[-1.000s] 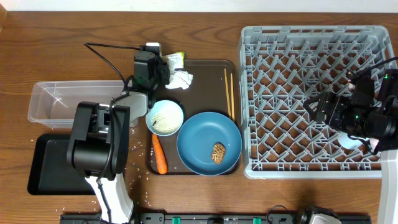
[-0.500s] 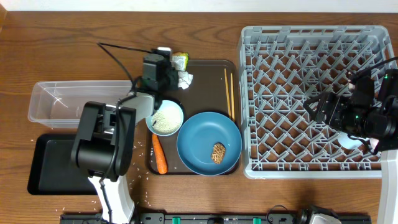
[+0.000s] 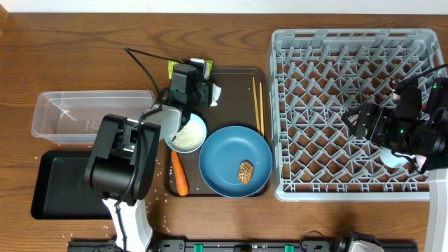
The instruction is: Sort waste into correct bins and load items into the dishwasher rack
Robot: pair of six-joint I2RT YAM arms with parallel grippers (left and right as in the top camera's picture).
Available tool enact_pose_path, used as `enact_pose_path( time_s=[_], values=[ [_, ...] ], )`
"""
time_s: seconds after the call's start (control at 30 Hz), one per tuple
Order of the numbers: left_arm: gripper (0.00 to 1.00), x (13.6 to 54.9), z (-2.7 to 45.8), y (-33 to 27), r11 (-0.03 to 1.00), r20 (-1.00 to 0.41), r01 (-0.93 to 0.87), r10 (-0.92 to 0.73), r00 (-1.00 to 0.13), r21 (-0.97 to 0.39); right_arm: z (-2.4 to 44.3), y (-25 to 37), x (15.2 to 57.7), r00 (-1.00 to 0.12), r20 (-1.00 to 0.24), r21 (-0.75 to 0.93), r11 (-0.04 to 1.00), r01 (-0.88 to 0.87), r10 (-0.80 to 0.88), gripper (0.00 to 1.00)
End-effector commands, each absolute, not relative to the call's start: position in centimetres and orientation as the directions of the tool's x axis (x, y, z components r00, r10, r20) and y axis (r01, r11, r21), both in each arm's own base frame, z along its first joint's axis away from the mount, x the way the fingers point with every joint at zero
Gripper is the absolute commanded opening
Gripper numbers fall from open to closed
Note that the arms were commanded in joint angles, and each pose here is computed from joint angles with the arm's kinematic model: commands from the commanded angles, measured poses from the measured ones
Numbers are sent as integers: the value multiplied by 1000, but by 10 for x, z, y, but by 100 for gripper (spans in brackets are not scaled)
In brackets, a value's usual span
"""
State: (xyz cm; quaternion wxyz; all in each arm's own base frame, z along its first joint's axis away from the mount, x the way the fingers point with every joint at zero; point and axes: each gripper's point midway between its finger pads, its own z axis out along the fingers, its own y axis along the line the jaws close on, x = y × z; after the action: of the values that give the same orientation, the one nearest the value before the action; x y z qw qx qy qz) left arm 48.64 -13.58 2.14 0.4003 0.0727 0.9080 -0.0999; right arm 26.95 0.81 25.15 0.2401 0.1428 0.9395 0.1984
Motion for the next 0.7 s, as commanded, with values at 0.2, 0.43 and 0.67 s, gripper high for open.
enact_pose_path(
  time_s=[0.2, 0.43, 0.67],
  values=[
    [63, 490, 47, -139, 965, -752, 222, 42, -658, -141, 253, 9, 271, -846, -410, 431, 890, 150, 341, 82],
    [62, 498, 141, -117, 984, -866, 162, 21, -500, -70, 254, 9, 272, -842, -419, 431, 891, 146, 341, 82],
    [42, 520, 133, -90, 992, -892, 104, -14, -451, -69, 254, 8, 273, -841, -420, 431, 891, 146, 341, 82]
  ],
)
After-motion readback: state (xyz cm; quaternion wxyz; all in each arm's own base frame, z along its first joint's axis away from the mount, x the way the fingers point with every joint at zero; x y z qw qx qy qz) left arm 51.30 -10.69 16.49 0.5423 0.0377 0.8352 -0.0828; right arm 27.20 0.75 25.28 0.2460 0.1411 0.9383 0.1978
